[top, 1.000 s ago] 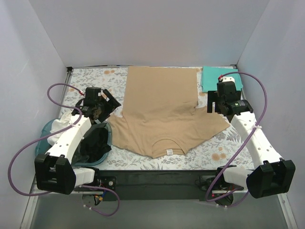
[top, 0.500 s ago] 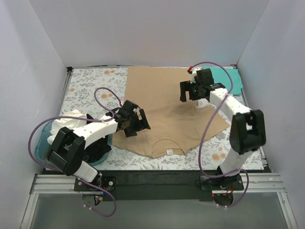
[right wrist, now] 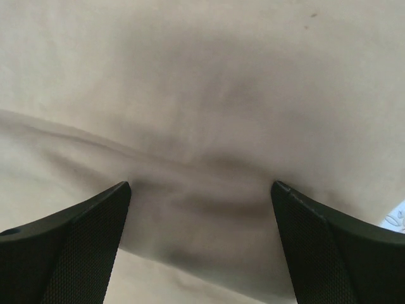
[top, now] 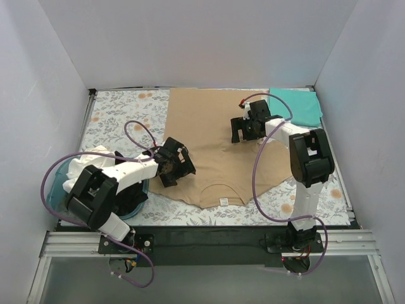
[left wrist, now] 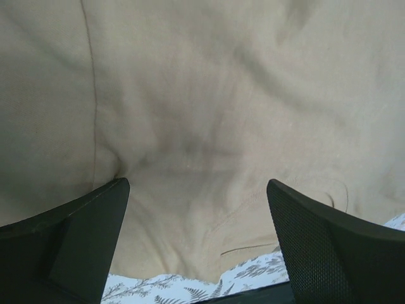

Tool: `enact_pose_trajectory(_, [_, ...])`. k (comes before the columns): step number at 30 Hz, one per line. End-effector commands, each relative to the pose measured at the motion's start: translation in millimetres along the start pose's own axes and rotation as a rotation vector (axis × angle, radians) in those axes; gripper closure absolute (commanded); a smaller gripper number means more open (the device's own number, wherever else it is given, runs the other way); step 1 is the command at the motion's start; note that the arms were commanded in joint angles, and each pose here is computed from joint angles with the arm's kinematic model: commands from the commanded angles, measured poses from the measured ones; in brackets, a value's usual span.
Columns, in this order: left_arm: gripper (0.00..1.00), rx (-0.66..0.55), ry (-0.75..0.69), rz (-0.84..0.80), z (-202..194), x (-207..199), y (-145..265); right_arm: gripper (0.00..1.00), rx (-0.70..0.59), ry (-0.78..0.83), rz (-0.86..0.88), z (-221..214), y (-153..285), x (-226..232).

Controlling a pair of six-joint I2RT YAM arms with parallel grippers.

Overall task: Fold and stack the t-shirts
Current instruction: Flatten the tshirt out

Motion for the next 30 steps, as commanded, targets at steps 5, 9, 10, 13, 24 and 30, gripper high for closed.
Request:
enact_pose_trajectory(5, [0.09, -0.022, 0.095, 0.202, 39, 26, -34, 0.02, 0.039, -0.083, 0.000, -69, 24, -3])
enact_pose_trajectory(9, [0.08, -0.081, 0.120, 0.239, 78, 23, -49, 0.02, 0.036, -0.106, 0.038, -110, 47, 13])
enact_pose_trajectory(10, [0.09, -0.075, 0.119, 0.252, 88, 26, -54, 0.02, 0.075, -0.126, 0.030, -135, 49, 13])
enact_pose_trajectory(13, [0.08, -0.108, 0.089, 0.243, 125, 8, -76, 0.02, 0.061, -0.086, 0.077, -160, 65, 39])
enact_pose_trajectory(24, [0.09, -0.186, -0.131, 0.034, 237, -77, -109, 0.02, 0.081, 0.032, 0.335, -231, 106, 156])
enact_pose_trajectory(30, [0.08, -0.279, -0.171, -0.068, 234, -84, -41, 0.02, -0.122, 0.056, 0.244, -194, 131, 155])
Point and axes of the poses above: each gripper's point midway between its finger pads, its own y axis back along the fingers, its own x axis along the line the jaws close on, z = x × y, the point moved 9 cm from there along y, back along the fingers, and after that the axes turned 11 degrees about -y, right-handed, at the moved point
